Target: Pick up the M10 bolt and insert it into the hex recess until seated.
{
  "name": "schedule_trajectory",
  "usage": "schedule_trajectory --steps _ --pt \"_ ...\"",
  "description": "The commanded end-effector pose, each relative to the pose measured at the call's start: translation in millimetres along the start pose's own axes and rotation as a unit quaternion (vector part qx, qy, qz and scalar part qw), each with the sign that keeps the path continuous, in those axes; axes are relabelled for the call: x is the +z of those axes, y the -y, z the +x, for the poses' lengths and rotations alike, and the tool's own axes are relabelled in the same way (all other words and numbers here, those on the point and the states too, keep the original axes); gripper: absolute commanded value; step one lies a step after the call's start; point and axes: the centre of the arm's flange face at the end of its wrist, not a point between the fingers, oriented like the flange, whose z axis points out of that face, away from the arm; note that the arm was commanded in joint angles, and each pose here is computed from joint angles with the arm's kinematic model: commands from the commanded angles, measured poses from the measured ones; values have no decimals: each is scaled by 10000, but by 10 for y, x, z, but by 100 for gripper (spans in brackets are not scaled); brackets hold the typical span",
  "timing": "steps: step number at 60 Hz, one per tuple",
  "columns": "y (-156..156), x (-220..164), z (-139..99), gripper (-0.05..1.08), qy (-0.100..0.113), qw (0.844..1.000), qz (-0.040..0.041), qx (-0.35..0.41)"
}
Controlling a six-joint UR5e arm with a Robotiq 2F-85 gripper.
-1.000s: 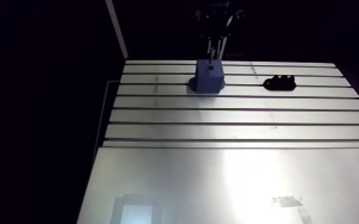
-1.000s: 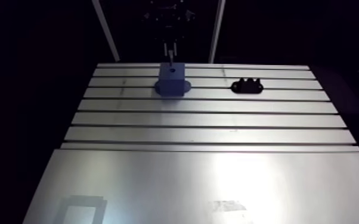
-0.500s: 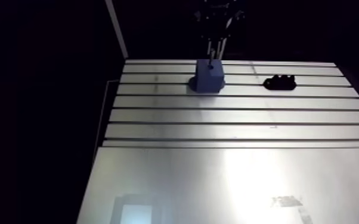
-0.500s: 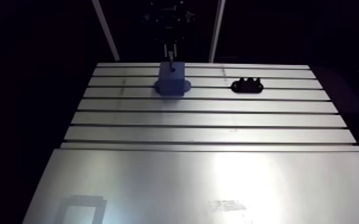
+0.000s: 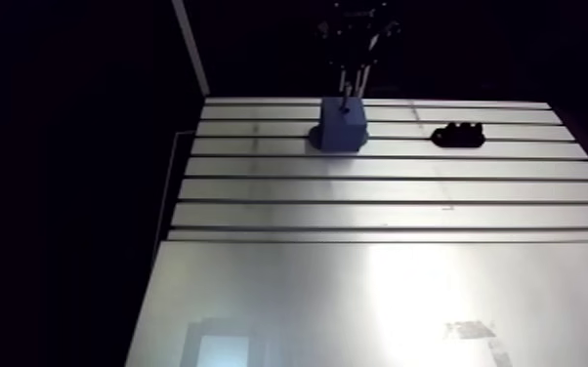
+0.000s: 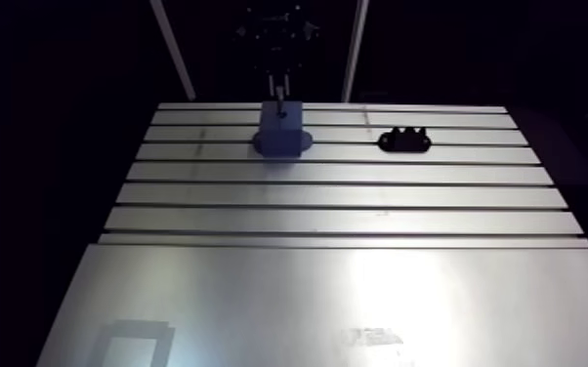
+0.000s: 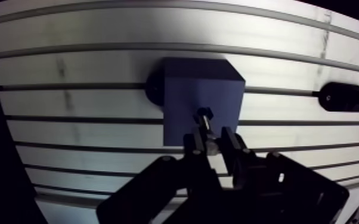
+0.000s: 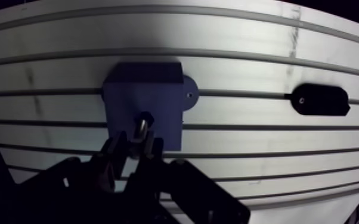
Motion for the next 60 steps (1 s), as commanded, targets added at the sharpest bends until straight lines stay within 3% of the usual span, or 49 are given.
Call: schedule_trajectory --steps 1,46,60 --pt "-2 23 -8 80 16 10000 1 -12" --pt "-32 50 10 80 -44 10000 0 -50" --pt "-19 50 11 80 -49 10000 68 -43"
